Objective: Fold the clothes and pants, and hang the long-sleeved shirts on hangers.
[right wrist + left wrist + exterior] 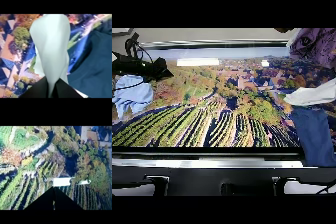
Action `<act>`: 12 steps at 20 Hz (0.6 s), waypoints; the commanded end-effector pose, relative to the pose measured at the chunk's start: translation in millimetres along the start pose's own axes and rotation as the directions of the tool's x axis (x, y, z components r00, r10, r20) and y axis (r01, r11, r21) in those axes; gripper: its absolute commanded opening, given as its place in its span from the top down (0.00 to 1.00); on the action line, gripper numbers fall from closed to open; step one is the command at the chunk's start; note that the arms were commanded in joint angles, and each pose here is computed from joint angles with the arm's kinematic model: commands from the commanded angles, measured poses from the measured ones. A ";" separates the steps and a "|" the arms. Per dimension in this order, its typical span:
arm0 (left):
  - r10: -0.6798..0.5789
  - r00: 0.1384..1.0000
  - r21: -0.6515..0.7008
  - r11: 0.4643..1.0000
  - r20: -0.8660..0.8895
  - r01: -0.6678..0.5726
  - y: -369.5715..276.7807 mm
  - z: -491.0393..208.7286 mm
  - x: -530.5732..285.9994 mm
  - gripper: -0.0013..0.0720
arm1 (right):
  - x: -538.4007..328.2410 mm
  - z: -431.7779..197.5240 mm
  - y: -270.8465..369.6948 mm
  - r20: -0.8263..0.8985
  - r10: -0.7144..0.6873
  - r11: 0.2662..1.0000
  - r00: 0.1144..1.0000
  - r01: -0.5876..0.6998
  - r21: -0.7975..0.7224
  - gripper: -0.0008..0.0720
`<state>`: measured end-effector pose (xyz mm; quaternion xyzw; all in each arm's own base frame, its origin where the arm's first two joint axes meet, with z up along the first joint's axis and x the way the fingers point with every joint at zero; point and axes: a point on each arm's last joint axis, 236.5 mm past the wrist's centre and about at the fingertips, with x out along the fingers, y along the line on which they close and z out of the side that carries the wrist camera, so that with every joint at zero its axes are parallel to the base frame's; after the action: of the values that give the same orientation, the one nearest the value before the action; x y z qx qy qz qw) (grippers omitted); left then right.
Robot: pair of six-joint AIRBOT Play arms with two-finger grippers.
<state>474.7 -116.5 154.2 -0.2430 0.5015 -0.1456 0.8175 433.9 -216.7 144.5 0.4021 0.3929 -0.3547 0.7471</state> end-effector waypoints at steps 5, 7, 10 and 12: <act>-0.012 1.000 0.029 1.000 -0.001 0.012 -3.2 -0.4 -0.4 0.96 | -32.9 -12.5 -62.4 -0.030 -0.243 0.969 0.969 0.244 0.033 0.95; -0.012 1.000 0.029 1.000 -0.001 0.012 -3.2 -0.4 -0.4 0.96 | -35.5 -22.8 -73.6 -0.070 -0.293 0.956 0.954 0.294 -0.002 0.95; -0.011 1.000 0.029 1.000 -0.009 0.011 -2.9 -2.2 -0.4 0.96 | -35.5 -35.8 -102.1 -0.103 -0.396 0.918 0.913 0.391 -0.059 0.95; -0.009 1.000 0.029 1.000 -0.019 0.010 -2.5 -4.6 -0.4 0.96 | -35.5 -42.2 -125.3 -0.092 -0.459 0.889 0.884 0.455 -0.063 0.95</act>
<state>473.3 -119.1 155.0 -0.2349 0.5010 -0.1573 0.8180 331.9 -221.3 130.1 0.3327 0.4954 -0.4597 0.6577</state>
